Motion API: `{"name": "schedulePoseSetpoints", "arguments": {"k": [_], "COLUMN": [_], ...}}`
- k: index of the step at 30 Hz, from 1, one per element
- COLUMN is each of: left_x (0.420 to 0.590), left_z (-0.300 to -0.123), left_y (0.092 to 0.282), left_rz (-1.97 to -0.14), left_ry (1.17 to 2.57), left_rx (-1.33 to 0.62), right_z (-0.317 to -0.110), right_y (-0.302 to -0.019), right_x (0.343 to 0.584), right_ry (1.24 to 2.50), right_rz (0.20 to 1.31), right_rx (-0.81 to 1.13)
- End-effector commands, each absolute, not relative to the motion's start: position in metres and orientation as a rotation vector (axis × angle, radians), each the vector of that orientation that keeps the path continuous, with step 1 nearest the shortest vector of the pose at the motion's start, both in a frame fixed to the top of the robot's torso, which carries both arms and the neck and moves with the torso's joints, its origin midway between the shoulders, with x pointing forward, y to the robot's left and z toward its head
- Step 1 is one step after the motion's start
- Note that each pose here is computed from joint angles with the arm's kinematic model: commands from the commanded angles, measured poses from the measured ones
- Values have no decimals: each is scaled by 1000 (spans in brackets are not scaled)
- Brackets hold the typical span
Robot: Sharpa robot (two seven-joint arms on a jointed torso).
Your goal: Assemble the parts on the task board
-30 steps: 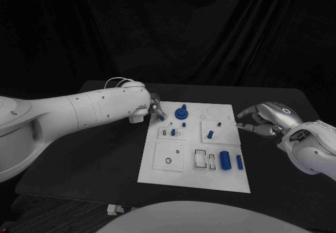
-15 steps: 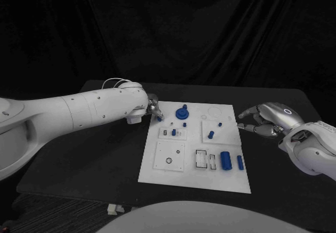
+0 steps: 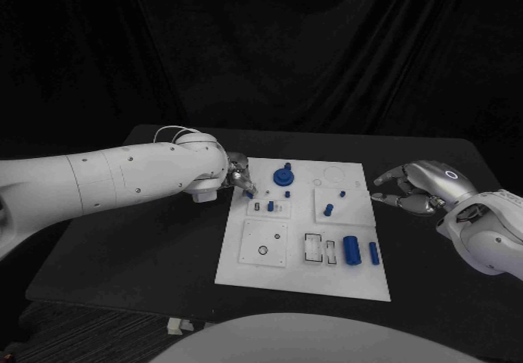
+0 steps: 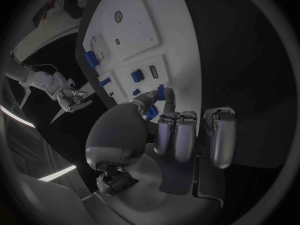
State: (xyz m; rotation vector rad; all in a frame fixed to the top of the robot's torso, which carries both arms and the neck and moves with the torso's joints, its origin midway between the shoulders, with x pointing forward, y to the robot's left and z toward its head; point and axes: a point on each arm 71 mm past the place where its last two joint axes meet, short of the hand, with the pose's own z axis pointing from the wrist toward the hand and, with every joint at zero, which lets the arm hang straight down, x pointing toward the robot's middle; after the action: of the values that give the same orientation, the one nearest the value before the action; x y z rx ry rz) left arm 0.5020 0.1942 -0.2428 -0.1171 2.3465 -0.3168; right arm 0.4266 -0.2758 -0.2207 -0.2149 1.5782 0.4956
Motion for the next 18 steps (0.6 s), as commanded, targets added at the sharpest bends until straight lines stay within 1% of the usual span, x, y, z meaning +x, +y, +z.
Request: {"name": "schedulePoseSetpoints", "arguments": {"k": [1, 9, 18], "left_x": [498, 489, 487], "left_z": [-239, -238, -243], "left_y": [191, 186, 182], "left_rz": [-309, -337, -350], "left_ry": [2333, 2329, 2335], "left_rx": [-131, -121, -116], "right_z": [-222, -223, -224], "right_y": [-276, -278, -278], "right_x": [426, 425, 425], "right_ry": [1586, 1589, 1591], "right_rz": [484, 481, 481], "right_rx": [-212, -209, -209]}}
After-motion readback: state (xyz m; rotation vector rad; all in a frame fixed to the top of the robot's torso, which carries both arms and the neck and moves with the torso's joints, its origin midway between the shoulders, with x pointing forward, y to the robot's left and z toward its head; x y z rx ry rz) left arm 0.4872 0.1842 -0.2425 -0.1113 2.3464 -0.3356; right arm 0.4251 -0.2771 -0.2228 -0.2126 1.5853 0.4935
